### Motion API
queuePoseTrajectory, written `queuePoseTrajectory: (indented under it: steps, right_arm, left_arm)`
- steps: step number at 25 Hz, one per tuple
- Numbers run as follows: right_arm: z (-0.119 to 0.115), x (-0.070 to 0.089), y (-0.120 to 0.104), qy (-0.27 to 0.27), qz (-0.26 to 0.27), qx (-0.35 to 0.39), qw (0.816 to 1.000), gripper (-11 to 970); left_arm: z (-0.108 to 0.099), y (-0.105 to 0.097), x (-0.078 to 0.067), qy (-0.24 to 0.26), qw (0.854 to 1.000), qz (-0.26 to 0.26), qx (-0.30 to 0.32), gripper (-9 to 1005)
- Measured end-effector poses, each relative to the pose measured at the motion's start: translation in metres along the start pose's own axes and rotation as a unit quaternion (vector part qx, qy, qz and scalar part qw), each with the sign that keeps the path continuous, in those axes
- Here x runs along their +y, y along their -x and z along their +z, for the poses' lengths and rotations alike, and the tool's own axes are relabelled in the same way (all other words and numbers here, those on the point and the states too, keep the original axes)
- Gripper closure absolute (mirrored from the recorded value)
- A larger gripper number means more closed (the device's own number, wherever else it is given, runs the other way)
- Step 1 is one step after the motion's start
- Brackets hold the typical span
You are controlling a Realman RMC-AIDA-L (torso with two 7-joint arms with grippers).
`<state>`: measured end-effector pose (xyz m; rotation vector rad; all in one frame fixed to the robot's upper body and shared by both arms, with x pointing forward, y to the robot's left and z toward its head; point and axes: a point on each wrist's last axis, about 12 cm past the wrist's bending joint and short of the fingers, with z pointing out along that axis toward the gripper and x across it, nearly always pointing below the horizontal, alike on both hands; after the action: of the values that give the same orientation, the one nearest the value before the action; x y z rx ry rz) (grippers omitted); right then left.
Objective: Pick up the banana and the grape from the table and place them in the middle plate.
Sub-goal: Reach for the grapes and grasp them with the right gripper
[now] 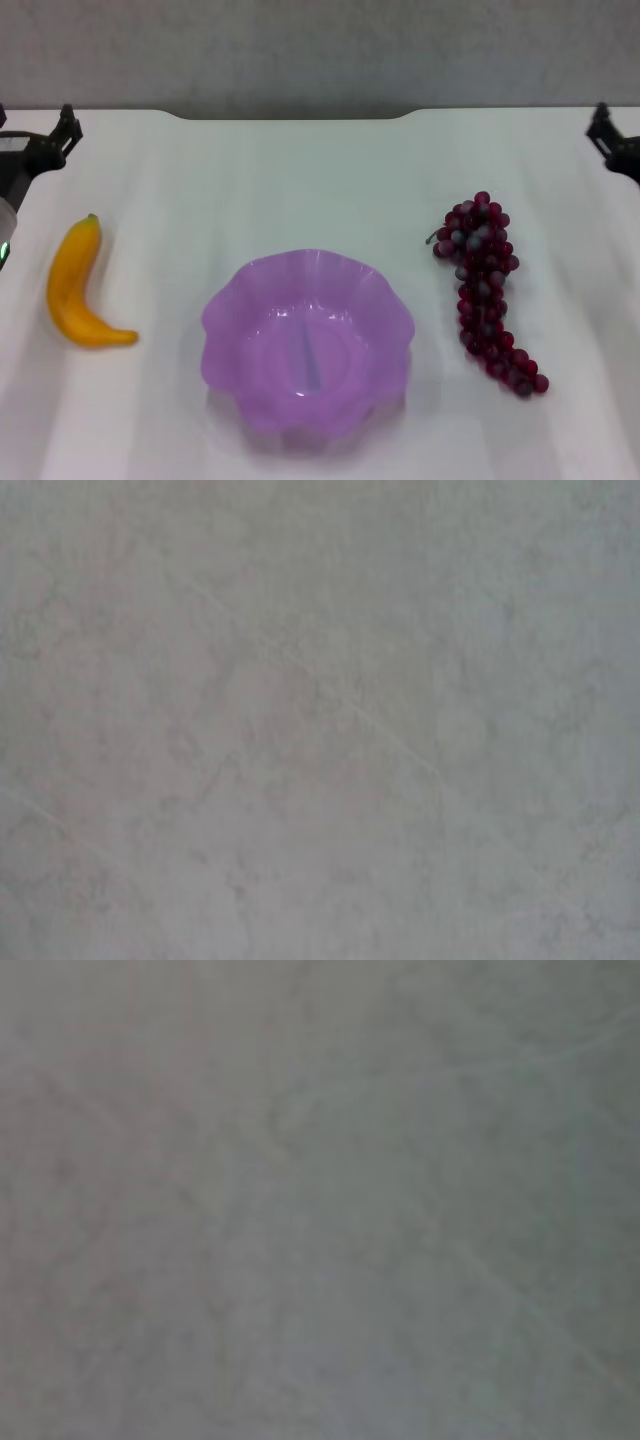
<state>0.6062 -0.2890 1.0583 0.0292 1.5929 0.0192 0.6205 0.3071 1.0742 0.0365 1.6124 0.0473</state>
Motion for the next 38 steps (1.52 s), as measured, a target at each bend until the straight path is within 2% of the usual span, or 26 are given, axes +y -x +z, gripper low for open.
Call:
queuePoseTrajectory:
  steps: [18, 28, 32, 38]
  right_arm:
    - [0.002, 0.0, 0.007, -0.003, 0.002, -0.026, 1.0, 68]
    - [0.005, -0.007, 0.012, -0.019, 0.011, -0.034, 0.999, 68]
    - [0.007, -0.011, 0.013, -0.027, 0.009, -0.035, 0.999, 68]
    - [0.01, -0.006, 0.02, -0.021, 0.01, -0.055, 0.998, 68]
  left_arm:
    - [0.001, 0.0, 0.0, 0.004, 1.0, -0.001, 0.0, 110]
    - [0.007, 0.009, -0.003, -0.002, 1.0, 0.003, -0.016, 109]
    - [0.007, 0.006, -0.007, -0.006, 1.0, 0.004, -0.009, 109]
    - [0.008, 0.008, -0.008, -0.007, 1.0, -0.002, -0.009, 110]
